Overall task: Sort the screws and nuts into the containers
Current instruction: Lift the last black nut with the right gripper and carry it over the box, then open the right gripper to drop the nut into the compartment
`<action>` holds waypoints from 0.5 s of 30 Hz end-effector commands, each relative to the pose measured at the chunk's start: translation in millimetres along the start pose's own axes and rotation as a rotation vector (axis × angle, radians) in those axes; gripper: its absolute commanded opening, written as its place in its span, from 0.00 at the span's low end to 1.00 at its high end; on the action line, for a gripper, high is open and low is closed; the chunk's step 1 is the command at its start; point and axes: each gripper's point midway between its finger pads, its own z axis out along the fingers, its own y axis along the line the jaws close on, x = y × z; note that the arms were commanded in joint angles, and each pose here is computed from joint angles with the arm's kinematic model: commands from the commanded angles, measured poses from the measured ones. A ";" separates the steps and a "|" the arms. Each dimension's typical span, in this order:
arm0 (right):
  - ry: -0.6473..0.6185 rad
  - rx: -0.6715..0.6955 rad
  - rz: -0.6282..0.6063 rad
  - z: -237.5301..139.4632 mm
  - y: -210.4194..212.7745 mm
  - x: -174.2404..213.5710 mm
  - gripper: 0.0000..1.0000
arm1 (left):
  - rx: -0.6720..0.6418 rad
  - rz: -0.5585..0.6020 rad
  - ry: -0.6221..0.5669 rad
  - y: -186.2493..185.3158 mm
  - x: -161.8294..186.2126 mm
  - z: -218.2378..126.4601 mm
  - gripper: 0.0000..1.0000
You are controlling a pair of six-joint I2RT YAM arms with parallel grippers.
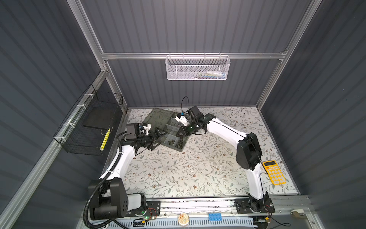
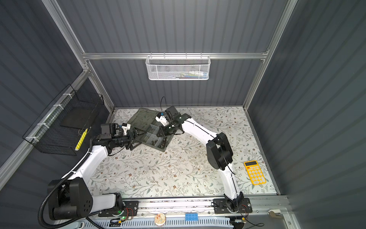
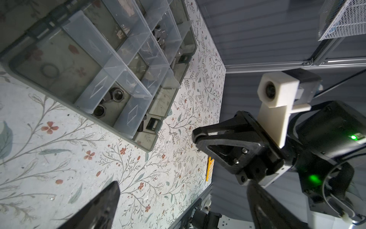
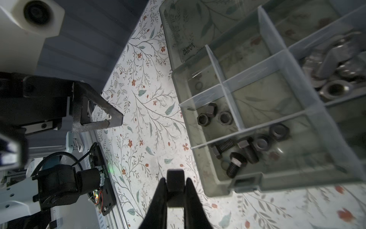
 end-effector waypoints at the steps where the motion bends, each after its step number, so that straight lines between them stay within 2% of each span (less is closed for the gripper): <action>1: 0.004 -0.048 0.027 24.0 7.3 -2.3 0.05 | 0.058 0.011 -0.001 -10.9 1.8 -8.1 1.00; 11: 0.048 -0.028 0.059 61.6 -6.3 2.5 0.09 | 0.057 -0.002 -0.011 -2.8 2.2 -13.6 1.00; 15: 0.072 0.006 0.069 69.5 -16.8 5.3 0.18 | 0.056 -0.006 -0.011 0.3 1.9 -13.9 1.00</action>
